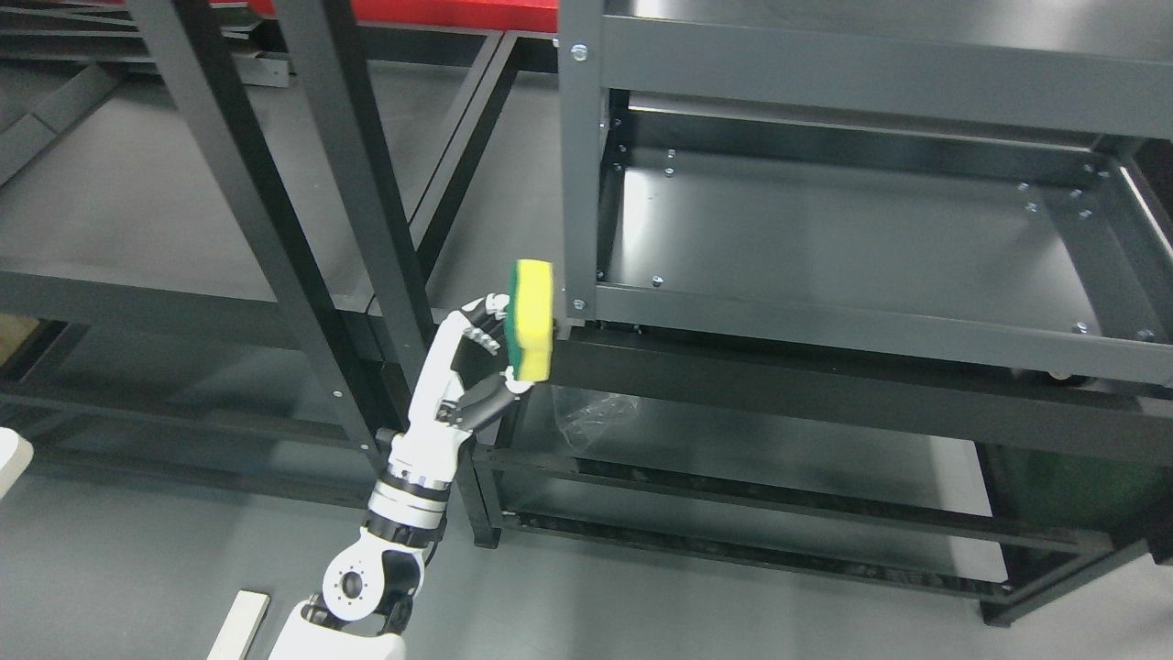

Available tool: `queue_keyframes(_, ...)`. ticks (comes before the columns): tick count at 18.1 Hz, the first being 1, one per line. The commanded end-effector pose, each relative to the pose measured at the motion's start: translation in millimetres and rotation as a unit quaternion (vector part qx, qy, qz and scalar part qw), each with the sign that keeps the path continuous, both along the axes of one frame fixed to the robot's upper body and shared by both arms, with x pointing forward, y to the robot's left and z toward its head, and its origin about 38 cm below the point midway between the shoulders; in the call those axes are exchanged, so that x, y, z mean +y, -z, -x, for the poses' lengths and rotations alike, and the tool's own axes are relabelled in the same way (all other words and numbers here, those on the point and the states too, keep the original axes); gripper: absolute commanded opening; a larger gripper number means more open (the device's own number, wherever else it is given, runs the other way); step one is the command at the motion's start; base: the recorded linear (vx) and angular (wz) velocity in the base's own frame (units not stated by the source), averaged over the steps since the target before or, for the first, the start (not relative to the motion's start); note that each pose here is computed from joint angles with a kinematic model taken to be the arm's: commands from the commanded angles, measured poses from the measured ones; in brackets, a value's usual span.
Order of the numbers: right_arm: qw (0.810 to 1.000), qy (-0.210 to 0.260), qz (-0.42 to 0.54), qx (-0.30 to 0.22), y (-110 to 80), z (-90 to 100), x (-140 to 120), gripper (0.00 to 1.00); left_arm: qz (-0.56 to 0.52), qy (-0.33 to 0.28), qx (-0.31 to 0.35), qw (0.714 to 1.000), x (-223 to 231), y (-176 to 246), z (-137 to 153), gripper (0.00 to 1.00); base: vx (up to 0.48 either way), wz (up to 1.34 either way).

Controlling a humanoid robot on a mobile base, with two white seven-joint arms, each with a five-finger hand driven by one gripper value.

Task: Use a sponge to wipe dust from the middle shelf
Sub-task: 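Extend the left hand with the sponge onto the middle shelf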

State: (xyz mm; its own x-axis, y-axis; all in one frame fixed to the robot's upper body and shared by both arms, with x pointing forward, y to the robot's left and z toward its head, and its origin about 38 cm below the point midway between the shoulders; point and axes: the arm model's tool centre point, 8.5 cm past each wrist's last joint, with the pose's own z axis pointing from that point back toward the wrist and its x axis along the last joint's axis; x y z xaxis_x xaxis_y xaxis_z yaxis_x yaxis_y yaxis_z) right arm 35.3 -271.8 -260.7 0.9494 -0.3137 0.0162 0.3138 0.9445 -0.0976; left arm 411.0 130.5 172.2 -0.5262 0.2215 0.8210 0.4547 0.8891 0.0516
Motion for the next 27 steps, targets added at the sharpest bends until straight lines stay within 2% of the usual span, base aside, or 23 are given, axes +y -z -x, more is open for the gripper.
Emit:
queue_keyframes(1, 1.000, 0.000, 0.011, -0.009, -1.2, -6.1, -13, 1.00, -0.140, 0.084, -0.090, 0.982, -77, -34, -2, 0.00, -0.042, -0.18)
queue_keyframes(7, 1.000, -0.001, 0.011, -0.008, -1.2, -6.1, -13, 1.00, -0.261, 0.132, -0.188, 0.938, -137, -71, 1, 0.00, -0.011, -0.05)
queue_keyframes(14, 1.000, 0.000, 0.011, -0.009, -1.2, -6.1, -13, 1.00, -0.263, 0.135, -0.197, 0.935, -142, -80, 2, 0.00, 0.002, 0.01)
queue_keyframes(17, 1.000, 0.000, 0.011, -0.009, -1.2, -6.1, -13, 1.00, -0.283, 0.138, -0.245, 0.917, -153, -112, -2, 0.00, 0.000, 0.00)
queue_keyframes(20, 1.000, 0.000, 0.011, -0.009, -1.2, -6.1, -13, 1.00, -0.349, 0.121, -0.350, 0.861, -180, -190, -8, 0.00, 0.000, 0.00)
queue_keyframes(22, 1.000, 0.000, 0.011, -0.009, -1.2, -6.1, -13, 1.00, -0.409, 0.112, -0.433, 0.795, -206, -234, 6, 0.00, 0.000, 0.00)
queue_keyframes(24, 1.000, -0.001, 0.011, -0.008, -1.2, -6.1, -13, 1.00, -0.472, 0.075, -0.507, 0.718, -223, -263, 15, 0.00, 0.000, 0.00)
queue_keyframes(25, 1.000, 0.000, 0.011, -0.009, -1.2, -6.1, -13, 1.00, -0.501, 0.049, -0.529, 0.683, -226, -273, 13, 0.00, 0.000, 0.00)
queue_keyframes(27, 1.000, 0.000, 0.011, -0.009, -1.2, -6.1, -13, 1.00, -0.539, -0.006, -0.547, 0.641, -224, -300, -4, 0.00, 0.000, 0.00)
